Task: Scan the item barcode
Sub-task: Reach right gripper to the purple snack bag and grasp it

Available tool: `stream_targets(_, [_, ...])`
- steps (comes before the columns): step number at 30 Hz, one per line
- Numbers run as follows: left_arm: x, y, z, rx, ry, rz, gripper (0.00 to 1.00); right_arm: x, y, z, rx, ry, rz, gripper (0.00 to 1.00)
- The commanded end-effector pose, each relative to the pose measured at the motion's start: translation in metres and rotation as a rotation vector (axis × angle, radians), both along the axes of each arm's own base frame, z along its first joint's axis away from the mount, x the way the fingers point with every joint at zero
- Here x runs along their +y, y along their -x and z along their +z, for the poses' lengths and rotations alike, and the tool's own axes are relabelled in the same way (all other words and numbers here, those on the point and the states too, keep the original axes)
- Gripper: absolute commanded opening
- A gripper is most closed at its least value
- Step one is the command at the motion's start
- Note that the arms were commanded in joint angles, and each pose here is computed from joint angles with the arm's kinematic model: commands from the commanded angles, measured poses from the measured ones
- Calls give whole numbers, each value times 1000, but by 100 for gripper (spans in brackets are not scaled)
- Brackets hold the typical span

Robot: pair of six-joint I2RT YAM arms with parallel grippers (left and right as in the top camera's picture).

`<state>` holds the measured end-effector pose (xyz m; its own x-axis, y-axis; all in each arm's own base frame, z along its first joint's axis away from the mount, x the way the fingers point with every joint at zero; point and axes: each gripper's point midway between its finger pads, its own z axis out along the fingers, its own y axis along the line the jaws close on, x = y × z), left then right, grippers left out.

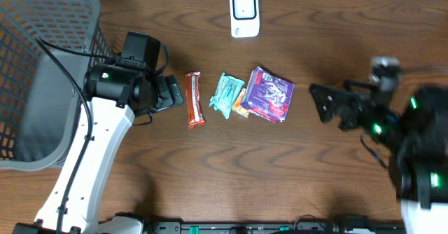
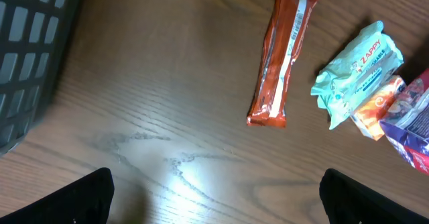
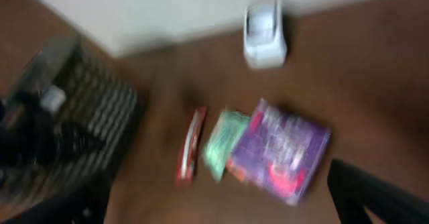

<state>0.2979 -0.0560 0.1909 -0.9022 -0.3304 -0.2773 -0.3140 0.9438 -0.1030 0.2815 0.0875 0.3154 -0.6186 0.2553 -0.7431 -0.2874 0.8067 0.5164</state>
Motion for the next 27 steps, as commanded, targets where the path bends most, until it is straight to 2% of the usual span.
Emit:
stream_targets(1, [2, 0, 3, -9, -3, 18, 98, 24, -6, -22, 119, -40, 176, 99])
stream_targets(10, [2, 0, 3, -9, -2, 18, 98, 21, -39, -132, 521, -46, 158, 99])
stream_targets(16, [2, 0, 3, -9, -2, 18, 98, 21, -40, -196, 753, -58, 152, 98])
stream_targets(17, [2, 0, 3, -9, -3, 18, 98, 20, -41, -203, 773, -61, 149, 86])
stream_targets(18, [2, 0, 3, -9, -2, 18, 98, 19, -43, -208, 787, -64, 146, 82])
stream_targets(20, [2, 0, 3, -9, -3, 18, 98, 18, -47, -217, 796, -64, 143, 79])
stream_targets(24, [2, 0, 3, -9, -3, 18, 98, 14, -61, -232, 774, -39, 128, 82])
stream_targets(27, [2, 0, 3, -9, -3, 18, 98, 12, -72, -243, 753, -23, 117, 75])
